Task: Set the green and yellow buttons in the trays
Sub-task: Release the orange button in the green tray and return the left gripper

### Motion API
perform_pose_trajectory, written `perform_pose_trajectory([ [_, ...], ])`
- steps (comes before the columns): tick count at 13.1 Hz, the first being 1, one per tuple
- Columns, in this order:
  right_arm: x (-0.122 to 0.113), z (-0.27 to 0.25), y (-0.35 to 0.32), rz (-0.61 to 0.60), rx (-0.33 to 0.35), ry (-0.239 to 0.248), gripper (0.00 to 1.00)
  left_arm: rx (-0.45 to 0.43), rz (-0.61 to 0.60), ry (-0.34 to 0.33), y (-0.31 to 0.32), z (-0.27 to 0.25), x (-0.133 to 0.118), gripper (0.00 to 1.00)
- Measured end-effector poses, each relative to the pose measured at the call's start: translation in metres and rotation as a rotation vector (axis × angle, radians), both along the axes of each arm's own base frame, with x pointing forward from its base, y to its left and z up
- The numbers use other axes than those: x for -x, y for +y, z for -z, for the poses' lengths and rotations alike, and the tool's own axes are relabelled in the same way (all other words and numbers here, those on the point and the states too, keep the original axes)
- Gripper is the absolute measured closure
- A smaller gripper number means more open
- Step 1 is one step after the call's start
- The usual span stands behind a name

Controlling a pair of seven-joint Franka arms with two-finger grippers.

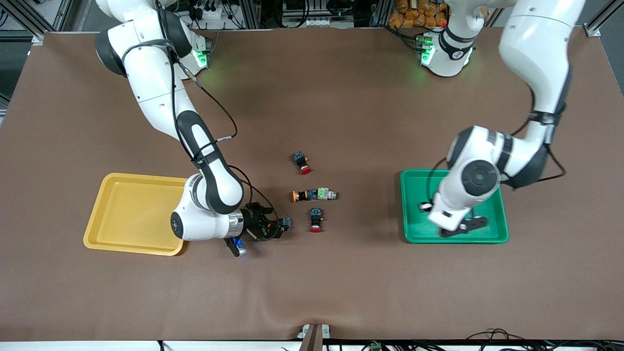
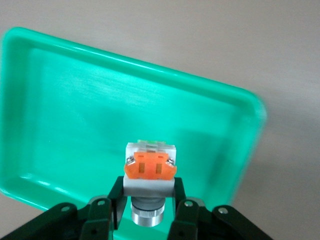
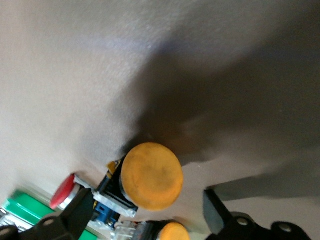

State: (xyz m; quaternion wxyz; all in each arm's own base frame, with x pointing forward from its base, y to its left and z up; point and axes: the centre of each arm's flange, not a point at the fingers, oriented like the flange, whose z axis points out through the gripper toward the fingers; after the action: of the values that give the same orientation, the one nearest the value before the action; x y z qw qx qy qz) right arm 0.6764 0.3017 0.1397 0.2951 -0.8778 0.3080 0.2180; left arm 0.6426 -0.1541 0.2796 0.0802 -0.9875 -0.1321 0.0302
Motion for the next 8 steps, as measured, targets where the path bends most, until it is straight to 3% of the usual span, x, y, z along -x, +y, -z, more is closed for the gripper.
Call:
perform_pose_trajectory([
  [3,-0.005,-0.001,-0.007,-0.051,-0.050,-0.079,0.41,-0.022,-0.044,0.048,0.043,0.026,0.006,0.59],
  [6,-0.011,-0.001,-0.018,-0.041,-0.065,-0.100,0.53,-0.019,-0.064,0.069,0.074,0.037,0.006,0.59],
  [7,-0.011,-0.001,-0.018,-0.041,-0.067,-0.101,0.53,-0.013,-0.064,0.073,0.088,0.041,0.005,0.59],
  [8,-0.011,-0.001,-0.018,-0.043,-0.067,-0.104,0.53,-0.005,-0.056,0.076,0.103,0.043,0.003,0.52],
])
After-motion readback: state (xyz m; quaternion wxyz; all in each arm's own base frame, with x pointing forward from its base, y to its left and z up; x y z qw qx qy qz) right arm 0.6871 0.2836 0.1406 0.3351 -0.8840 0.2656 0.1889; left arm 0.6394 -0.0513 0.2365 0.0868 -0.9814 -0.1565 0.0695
